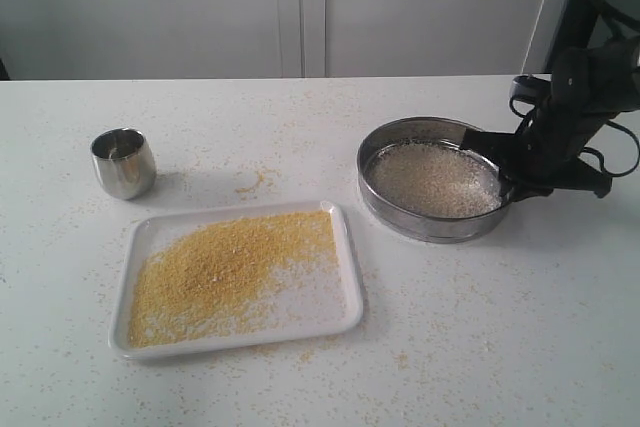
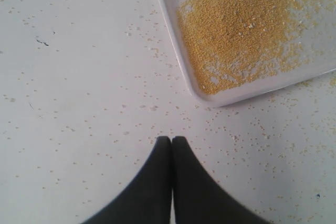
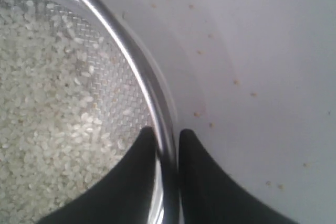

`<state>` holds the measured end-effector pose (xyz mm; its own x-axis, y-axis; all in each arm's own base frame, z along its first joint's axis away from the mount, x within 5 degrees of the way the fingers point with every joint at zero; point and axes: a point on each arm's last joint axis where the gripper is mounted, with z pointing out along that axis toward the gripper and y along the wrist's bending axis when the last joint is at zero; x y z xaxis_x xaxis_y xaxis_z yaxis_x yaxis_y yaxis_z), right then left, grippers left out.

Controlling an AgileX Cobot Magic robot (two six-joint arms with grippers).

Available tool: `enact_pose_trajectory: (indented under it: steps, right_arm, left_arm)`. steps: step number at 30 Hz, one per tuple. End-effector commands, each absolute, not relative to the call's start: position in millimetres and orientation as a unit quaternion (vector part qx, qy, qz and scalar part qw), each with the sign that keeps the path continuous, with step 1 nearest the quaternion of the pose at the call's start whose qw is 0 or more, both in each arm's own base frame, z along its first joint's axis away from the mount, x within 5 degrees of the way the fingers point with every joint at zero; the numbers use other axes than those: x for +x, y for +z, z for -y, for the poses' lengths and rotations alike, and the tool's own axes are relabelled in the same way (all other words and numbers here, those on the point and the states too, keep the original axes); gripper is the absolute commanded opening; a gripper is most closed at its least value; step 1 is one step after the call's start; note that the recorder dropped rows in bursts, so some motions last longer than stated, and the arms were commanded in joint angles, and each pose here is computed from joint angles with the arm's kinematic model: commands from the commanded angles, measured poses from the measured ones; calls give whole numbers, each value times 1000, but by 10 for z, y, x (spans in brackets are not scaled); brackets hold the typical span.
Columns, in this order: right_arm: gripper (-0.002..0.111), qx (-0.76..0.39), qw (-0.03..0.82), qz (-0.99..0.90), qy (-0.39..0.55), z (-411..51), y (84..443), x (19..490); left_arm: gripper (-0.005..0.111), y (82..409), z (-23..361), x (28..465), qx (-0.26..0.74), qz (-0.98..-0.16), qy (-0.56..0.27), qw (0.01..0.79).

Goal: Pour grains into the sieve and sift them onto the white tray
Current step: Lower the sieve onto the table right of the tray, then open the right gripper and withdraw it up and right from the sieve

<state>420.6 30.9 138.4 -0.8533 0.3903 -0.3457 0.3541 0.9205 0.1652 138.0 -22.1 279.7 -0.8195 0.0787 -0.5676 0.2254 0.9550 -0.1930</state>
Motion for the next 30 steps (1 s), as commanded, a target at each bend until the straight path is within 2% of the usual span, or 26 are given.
enact_pose_trajectory:
  steps: [1,3,5,15,27,30]
  right_arm:
    - [31,203,194,-958,50,-277,1368,4235]
    - [38,203,192,-959,50,-277,1367,4231]
    - [41,204,188,-959,49,-276,1372,4222]
    - [41,204,181,-961,46,-268,1712,4106]
    - [41,149,205,-967,39,-249,2345,3865]
    - [37,130,196,-971,34,-246,2411,3807]
  left_arm:
    - [0,2789,228,1359,78,-946,-133,285]
    - [0,2789,228,1359,78,-946,-133,285]
    - [0,2789,228,1359,78,-946,-133,285]
    - [0,2789,228,1359,78,-946,-133,285]
    - [0,2789,228,1359,78,-946,-133,285]
    - [0,2789,228,1359,78,-946,-133,285]
